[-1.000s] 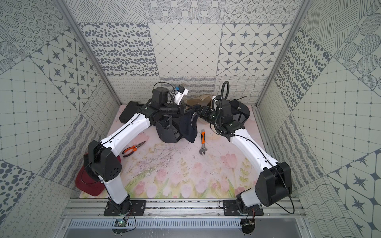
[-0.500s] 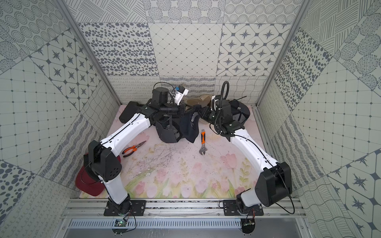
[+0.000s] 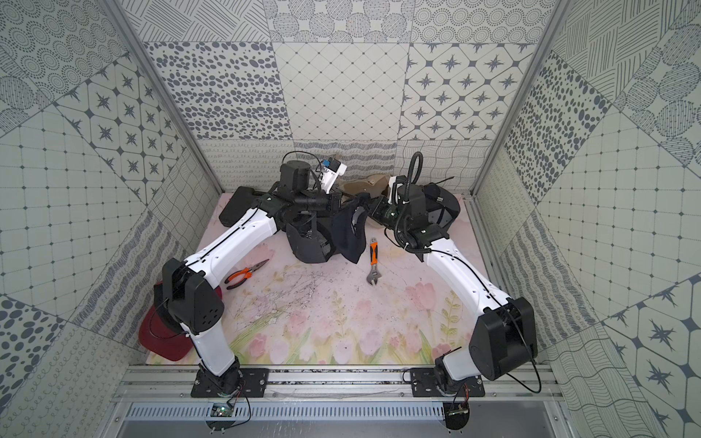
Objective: Open the adjustable buckle of the baseball cap
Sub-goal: Open the adjustable buckle on the baseball cap.
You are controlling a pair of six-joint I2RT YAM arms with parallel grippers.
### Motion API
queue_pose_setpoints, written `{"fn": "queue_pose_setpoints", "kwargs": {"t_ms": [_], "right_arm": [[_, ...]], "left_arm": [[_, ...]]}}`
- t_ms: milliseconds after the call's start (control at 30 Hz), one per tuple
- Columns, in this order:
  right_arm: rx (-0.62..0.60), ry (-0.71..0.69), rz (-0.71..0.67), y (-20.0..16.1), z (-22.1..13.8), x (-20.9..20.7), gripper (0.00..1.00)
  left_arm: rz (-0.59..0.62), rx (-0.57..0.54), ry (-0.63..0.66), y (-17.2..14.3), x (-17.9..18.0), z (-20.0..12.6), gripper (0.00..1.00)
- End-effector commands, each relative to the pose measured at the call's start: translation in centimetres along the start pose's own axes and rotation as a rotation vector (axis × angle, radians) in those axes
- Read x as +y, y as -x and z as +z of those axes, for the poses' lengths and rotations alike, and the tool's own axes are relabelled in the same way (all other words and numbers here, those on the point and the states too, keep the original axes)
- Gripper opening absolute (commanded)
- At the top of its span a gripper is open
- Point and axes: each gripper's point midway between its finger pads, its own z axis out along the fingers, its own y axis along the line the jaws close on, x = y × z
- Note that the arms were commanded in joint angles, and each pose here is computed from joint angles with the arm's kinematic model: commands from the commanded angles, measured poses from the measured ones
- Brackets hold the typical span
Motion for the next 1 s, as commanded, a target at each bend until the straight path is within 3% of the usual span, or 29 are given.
{"fn": "queue_pose_setpoints", "kwargs": {"t_ms": [0,133,833,867,900,933,967], "right_arm": [[-0.005,0.046,0.014,-0.1,0.1,0.8,0.13],[-0.003,0.046,0.025,-0.4,0.1,0.5,0.0],[0.021,0.088,-0.017,-5.2,-2.5,-0.4,0.0],[0.016,0.095,-0.027,-5.1,-2.7,-0.2,0.14],[0.001,0.101,-0.042,-4.8,-3.0,0.1,0.43],[-0.017,0.103,-0.06,-4.6,-3.4,0.2,0.61],[-0.047,0.104,-0.077,-4.2,-3.9,0.4,0.66]], "left_arm": [[0.088,-0.065,-0.026,2.1,-1.0,-0.2,0.0],[0.083,-0.079,-0.01,2.5,-0.7,-0.2,0.0],[0.05,-0.17,0.046,4.9,1.0,0.2,0.0],[0.049,-0.169,0.044,4.9,0.9,0.2,0.0],[0.048,-0.17,0.041,5.0,0.9,0.2,0.0],[0.045,-0.169,0.036,5.1,0.8,0.3,0.0],[0.041,-0.168,0.033,5.0,0.8,0.3,0.0]]}}
